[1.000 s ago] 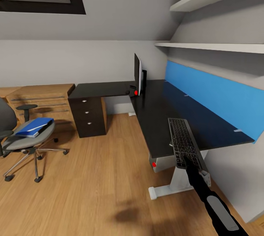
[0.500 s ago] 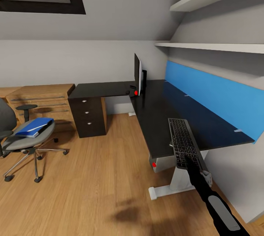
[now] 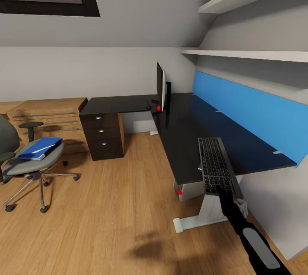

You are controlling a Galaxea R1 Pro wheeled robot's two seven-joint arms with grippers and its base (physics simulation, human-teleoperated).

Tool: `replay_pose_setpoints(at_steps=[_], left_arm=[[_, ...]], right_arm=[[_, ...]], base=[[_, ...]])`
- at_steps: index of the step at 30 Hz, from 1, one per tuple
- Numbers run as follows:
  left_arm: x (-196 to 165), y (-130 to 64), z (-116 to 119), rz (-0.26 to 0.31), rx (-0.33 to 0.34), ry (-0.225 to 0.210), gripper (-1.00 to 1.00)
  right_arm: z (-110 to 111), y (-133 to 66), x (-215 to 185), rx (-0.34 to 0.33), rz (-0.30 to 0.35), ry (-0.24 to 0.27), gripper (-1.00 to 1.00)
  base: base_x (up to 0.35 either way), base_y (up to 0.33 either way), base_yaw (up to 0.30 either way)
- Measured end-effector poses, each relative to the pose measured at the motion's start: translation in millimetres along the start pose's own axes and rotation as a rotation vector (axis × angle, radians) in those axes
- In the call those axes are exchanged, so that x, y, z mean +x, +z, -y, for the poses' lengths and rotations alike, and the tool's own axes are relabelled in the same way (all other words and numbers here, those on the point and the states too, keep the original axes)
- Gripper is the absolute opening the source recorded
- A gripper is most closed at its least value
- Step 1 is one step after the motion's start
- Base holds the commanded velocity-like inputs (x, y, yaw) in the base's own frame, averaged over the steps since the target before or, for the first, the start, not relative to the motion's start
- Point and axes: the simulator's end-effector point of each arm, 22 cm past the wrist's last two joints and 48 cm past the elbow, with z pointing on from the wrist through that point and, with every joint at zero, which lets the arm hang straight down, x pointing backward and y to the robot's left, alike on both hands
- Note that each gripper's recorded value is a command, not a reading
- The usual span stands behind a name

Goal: In the bedroom, organize the workspace by keeping the computer under the desk, ensuring the monitor is on the desk, placing the keyboard on the desk next to the monitor, placing the mouse on the desk next to the keyboard, moving the folder from the swivel chair onto the desk next to the mouse, stacking the notebook on top of the folder with the pen on top of the notebook, and positioning the swivel chair next to the desk.

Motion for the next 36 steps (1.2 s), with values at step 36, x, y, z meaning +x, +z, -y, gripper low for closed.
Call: replay_pose_setpoints(at_steps=[36], left_arm=[[-14, -37.6, -3, -0.03, -0.01, 0.012, 1.0]], right_arm=[[-98, -17.2, 31, -0.169, -0.09, -0.023, -1.0]], base=[[0.0, 0.0, 0.06]])
